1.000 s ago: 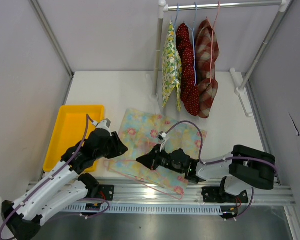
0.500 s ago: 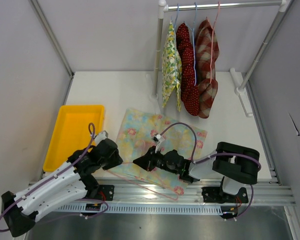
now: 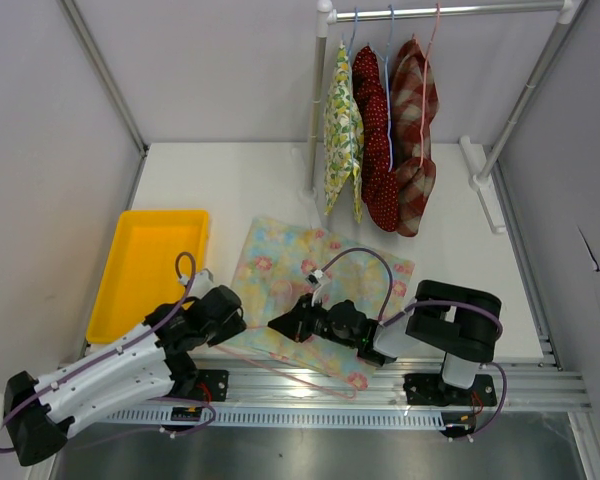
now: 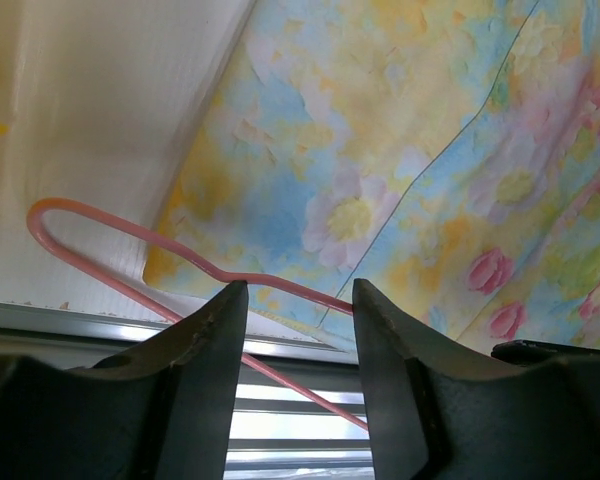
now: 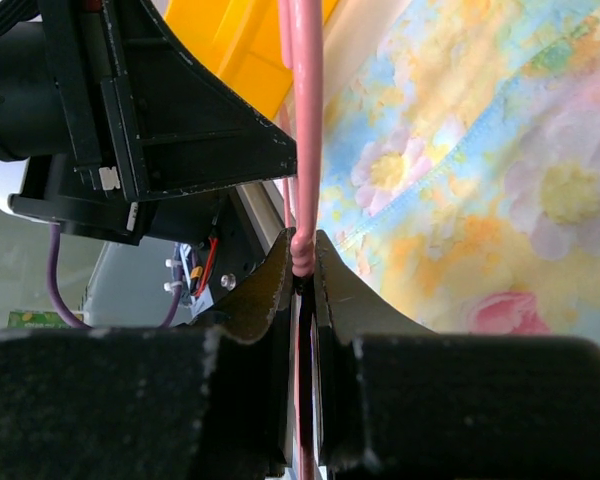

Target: Place the skirt on the hanger

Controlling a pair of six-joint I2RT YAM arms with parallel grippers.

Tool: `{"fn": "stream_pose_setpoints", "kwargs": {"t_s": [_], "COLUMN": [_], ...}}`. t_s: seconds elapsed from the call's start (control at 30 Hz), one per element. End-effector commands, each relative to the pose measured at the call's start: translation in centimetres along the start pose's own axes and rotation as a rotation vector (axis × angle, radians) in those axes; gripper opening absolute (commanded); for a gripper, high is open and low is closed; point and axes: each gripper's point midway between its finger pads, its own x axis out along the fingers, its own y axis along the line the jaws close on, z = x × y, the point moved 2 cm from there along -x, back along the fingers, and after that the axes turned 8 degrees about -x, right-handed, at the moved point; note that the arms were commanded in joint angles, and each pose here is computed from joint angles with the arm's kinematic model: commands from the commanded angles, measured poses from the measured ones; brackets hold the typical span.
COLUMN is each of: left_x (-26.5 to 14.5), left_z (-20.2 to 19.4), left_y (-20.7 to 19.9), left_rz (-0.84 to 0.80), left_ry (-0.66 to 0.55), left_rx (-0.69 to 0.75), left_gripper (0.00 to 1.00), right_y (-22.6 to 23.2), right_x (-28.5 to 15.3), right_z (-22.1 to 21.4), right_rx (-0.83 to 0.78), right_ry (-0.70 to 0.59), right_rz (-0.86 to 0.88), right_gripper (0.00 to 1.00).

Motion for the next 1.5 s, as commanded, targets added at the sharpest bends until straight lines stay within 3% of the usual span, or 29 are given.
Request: {"fn": "stream_pose_setpoints", "kwargs": {"t_s": [0.0,0.67,1.23,1.33,1.47], "left_x": [0.3,-1.3,1.1,2.0,3.5], "left_z": [-0.7,0.3,-1.4,-1.9,-3.2], "left_y": [0.7,-1.5,-2.1,-1.9,0.0], "left_rz": [0.017,-0.123,-0.133,-0.11,-0.021], "left_ry": [0.016,-0.021,0.036,0.049,0.089], "left_rx": [0.011,0.027,0.048,0.058,0.064], "left_gripper": [0.55,0.6,0.57,0.52,0.29], "right_y": [-1.0,-5.7,-7.7,-7.9,-8.3], "right_x": [0.3,-2.0,-4.7,-4.6,-4.6], "right_z": [1.6,0.1,0.9,0.4,-0.1], "right_rx": [-0.014,-0.132,-0.188,-0.193,-0.19], "right_ry": [-0.087,-0.079,-0.079,-0.061,-0.049], "right_rz": [-0.025,-0.233,-0.372,-0.38,-0.391], "right_gripper": [0.0,0.0,0.0,0.0,0.0]}}
